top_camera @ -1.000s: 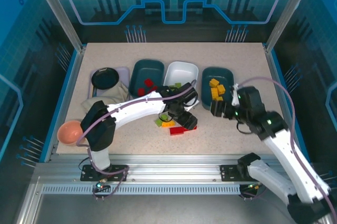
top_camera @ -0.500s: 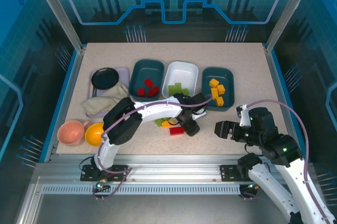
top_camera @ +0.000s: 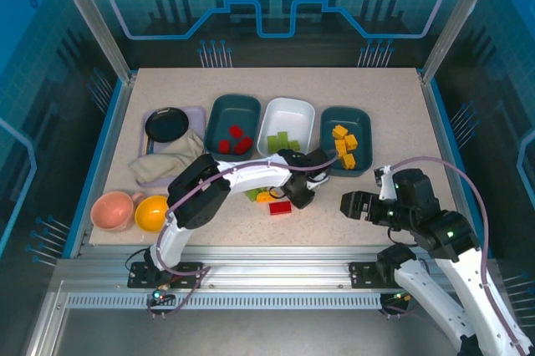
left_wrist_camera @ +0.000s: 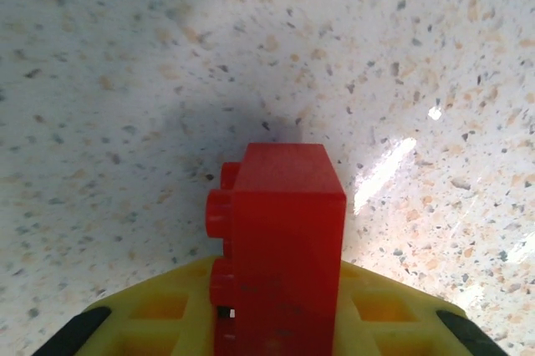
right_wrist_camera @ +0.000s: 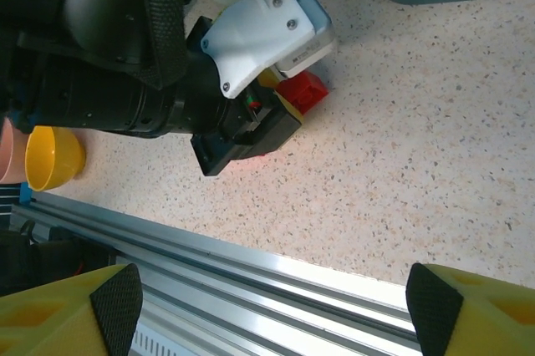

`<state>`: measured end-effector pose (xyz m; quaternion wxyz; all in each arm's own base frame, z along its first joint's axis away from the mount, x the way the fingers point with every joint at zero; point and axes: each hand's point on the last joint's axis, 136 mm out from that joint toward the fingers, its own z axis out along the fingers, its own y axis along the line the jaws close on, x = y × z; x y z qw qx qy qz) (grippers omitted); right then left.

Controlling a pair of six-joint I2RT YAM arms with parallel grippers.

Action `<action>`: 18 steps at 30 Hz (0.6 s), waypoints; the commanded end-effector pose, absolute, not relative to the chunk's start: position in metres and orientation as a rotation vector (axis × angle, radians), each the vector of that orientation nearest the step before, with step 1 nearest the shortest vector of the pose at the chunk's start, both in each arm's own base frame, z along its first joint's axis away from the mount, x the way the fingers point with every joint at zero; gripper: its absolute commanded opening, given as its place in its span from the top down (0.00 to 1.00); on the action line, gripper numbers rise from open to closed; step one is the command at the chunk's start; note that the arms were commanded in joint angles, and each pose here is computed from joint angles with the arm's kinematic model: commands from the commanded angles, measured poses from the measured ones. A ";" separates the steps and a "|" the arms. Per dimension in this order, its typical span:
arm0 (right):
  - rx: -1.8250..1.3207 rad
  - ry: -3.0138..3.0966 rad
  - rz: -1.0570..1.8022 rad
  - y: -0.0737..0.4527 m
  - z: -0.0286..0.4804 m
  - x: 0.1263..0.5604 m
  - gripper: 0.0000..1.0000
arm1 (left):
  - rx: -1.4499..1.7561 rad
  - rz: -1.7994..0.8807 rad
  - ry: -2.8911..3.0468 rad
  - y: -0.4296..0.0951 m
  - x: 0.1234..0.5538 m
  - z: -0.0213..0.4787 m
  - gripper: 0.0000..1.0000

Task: Sort the legos into containers by color

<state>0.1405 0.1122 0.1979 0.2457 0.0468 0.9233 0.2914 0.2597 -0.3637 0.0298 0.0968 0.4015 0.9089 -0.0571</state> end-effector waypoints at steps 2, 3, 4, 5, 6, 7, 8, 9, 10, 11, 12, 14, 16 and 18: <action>0.008 2.473 0.869 0.131 0.216 0.154 0.17 | 0.838 -0.274 2.618 -0.350 0.304 0.117 0.78; -0.012 2.468 0.876 0.135 0.218 0.158 0.17 | 0.756 -0.295 2.624 -0.340 0.313 0.128 0.78; -0.033 2.460 0.886 0.139 0.221 0.163 0.18 | 0.665 -0.324 2.632 -0.328 0.324 0.138 0.78; -0.060 2.446 0.894 0.145 0.224 0.169 0.18 | 0.580 -0.355 2.639 -0.316 0.335 0.147 0.77; -0.084 2.438 0.896 0.149 0.225 0.174 0.18 | 0.506 -0.377 2.645 -0.304 0.344 0.153 0.77; -0.116 2.434 0.891 0.156 0.224 0.180 0.19 | 0.417 -0.397 2.655 -0.290 0.355 0.158 0.77; -0.153 2.402 0.891 0.163 0.236 0.187 0.18 | 0.345 -0.411 2.665 -0.278 0.364 0.160 0.77; -0.195 2.398 0.879 0.172 0.239 0.194 0.18 | 0.256 -0.421 2.676 -0.263 0.375 0.161 0.77; -0.239 2.395 0.865 0.182 0.240 0.200 0.19 | 0.167 -0.446 2.686 -0.249 0.386 0.162 0.77; -0.280 2.374 0.855 0.191 0.245 0.206 0.19 | 0.096 -0.468 2.691 -0.240 0.395 0.161 0.76; -0.326 2.360 0.845 0.204 0.247 0.212 0.19 | 0.007 -0.492 2.699 -0.227 0.406 0.159 0.76; -0.387 2.310 0.841 0.226 0.255 0.226 0.18 | -0.134 -0.515 2.710 -0.207 0.425 0.153 0.76; -0.428 2.260 0.856 0.247 0.261 0.242 0.18 | -0.246 -0.528 2.723 -0.191 0.443 0.142 0.76; -0.441 2.249 0.860 0.261 0.264 0.256 0.17 | -0.317 -0.538 2.741 -0.183 0.458 0.128 0.76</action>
